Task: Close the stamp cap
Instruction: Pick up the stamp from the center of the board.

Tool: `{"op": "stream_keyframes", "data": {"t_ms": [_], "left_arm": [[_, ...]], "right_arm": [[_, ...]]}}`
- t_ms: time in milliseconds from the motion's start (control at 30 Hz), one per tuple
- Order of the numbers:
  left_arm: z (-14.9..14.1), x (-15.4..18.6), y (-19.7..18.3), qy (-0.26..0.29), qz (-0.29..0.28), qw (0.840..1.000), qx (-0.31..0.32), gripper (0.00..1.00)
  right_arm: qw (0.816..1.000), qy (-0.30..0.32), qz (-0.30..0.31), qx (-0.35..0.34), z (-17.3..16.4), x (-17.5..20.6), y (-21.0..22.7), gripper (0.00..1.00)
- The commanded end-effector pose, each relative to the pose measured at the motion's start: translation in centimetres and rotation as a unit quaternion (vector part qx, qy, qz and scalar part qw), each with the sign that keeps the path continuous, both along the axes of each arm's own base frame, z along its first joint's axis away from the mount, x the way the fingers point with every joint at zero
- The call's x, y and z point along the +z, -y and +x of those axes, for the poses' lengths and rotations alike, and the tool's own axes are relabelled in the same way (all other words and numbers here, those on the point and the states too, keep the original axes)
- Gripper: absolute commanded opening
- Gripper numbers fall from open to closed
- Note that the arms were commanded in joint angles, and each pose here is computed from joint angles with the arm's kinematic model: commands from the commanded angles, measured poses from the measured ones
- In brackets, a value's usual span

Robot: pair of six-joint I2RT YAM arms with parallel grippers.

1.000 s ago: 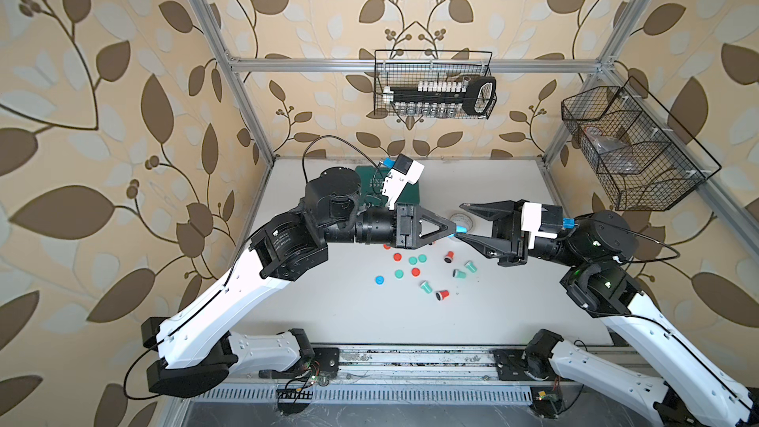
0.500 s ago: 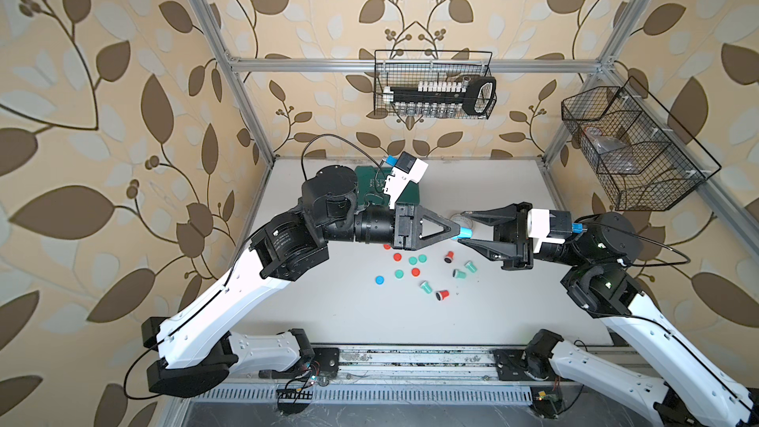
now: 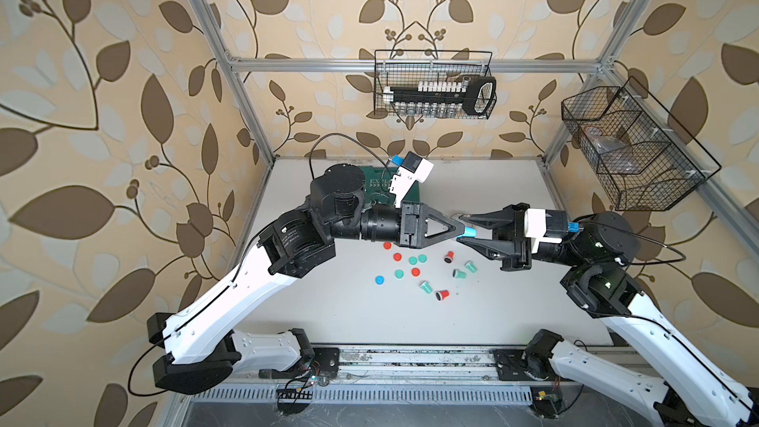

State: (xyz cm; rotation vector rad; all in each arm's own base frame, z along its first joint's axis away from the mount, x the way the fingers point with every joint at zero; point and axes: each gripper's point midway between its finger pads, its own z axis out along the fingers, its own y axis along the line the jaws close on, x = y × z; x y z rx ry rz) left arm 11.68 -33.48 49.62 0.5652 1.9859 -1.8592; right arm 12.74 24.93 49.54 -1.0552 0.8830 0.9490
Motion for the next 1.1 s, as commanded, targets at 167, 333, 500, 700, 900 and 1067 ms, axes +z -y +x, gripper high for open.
{"op": "stream_keyframes", "data": {"t_ms": [167,333,500,700,900,1067], "left_arm": [[-1.52,3.62,-0.75,0.034,-0.053,0.998,-0.024,0.12],[-1.78,3.79,-1.20,0.039,-0.058,0.997,-0.022,0.12],[-1.76,3.61,-1.20,0.037,-0.057,0.997,-0.021,0.12],[-1.85,3.75,-1.11,0.039,-0.061,0.997,-0.026,0.12],[-1.76,3.55,-0.92,0.037,-0.058,0.997,-0.027,0.11],[-1.62,3.32,-0.63,0.034,-0.056,0.997,-0.029,0.11]], "right_arm": [[1.000,-0.001,0.005,-0.005,-0.10,0.45,0.21,0.33],[1.000,0.001,0.012,-0.008,-0.37,0.62,0.59,0.34],[1.000,0.000,0.013,-0.011,-0.45,0.61,0.78,0.34],[1.000,0.001,0.011,-0.012,-0.49,0.62,0.81,0.31],[1.000,0.002,0.006,-0.007,-0.51,0.63,0.62,0.25],[1.000,0.004,0.007,-0.003,-0.62,0.77,0.58,0.22]]}}
